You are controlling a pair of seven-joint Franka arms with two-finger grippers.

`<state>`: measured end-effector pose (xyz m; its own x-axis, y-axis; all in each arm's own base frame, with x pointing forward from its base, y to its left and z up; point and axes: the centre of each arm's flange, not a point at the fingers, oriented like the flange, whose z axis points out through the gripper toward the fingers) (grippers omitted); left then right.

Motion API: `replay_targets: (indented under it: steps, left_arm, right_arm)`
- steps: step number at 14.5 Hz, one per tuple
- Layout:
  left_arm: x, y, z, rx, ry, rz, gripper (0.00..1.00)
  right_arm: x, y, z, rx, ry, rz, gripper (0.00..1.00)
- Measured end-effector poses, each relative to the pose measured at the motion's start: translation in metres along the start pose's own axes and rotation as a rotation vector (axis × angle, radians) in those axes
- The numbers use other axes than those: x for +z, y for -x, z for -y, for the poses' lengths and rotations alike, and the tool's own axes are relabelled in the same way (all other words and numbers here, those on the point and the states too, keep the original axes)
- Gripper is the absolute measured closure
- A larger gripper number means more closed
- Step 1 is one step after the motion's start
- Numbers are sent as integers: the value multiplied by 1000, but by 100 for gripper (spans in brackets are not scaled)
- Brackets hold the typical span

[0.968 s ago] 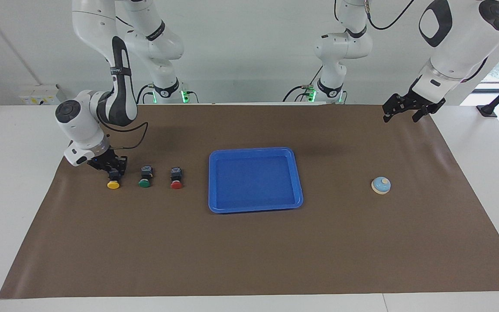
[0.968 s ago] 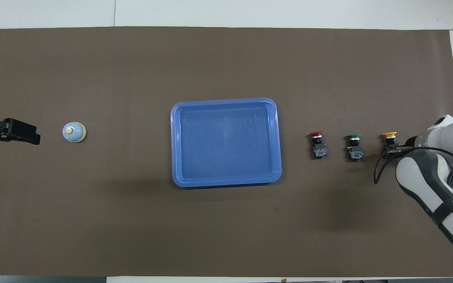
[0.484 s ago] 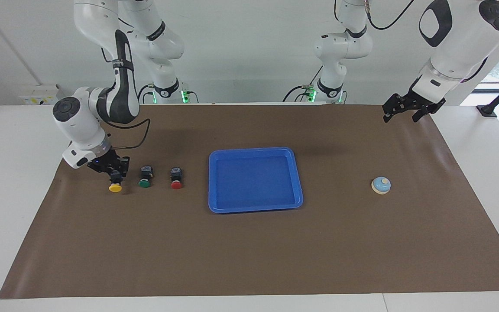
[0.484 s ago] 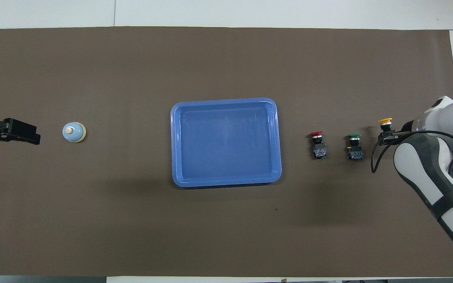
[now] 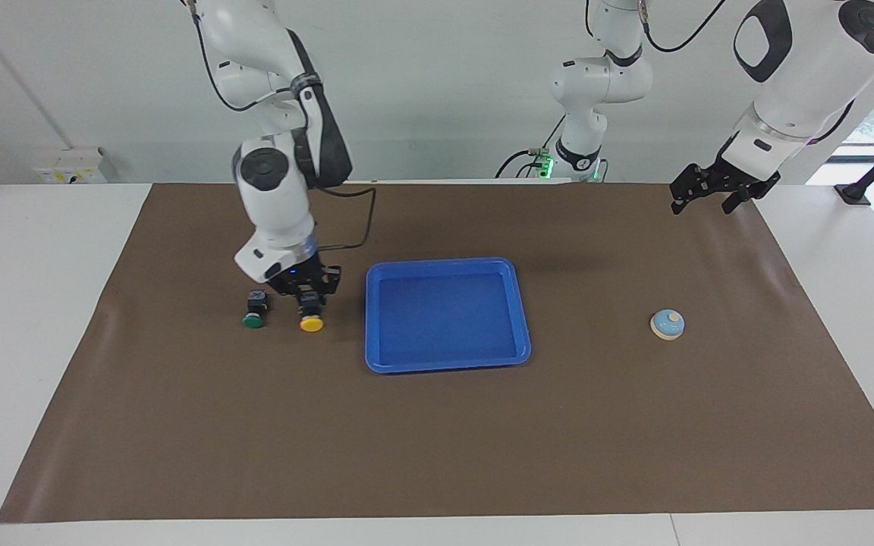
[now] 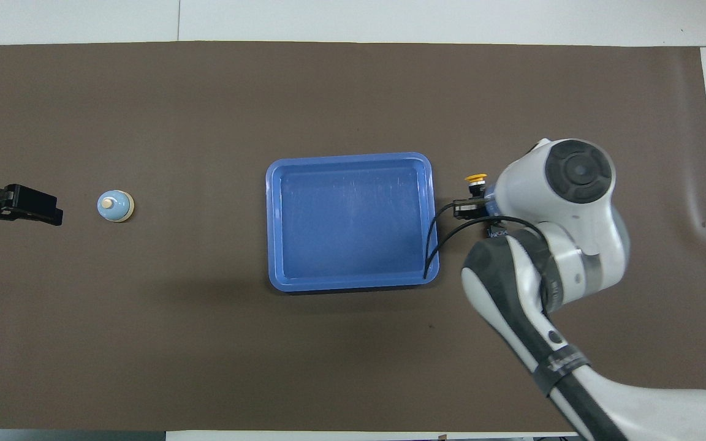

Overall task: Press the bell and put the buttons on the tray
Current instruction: 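Carry the yellow button into the tray and release it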

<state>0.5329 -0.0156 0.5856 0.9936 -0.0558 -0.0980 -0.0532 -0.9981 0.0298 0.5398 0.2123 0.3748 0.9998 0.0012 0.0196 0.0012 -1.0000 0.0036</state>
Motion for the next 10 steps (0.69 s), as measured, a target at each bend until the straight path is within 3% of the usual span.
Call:
replay_targets:
  steps: [4,10]
  left_arm:
    - [0,0,0,0,0,0,0]
    - [0,0,0,0,0,0,0]
  right_arm:
    - [32,22,86,15,4,21,59]
    - [72,11,75,62,8,59,59]
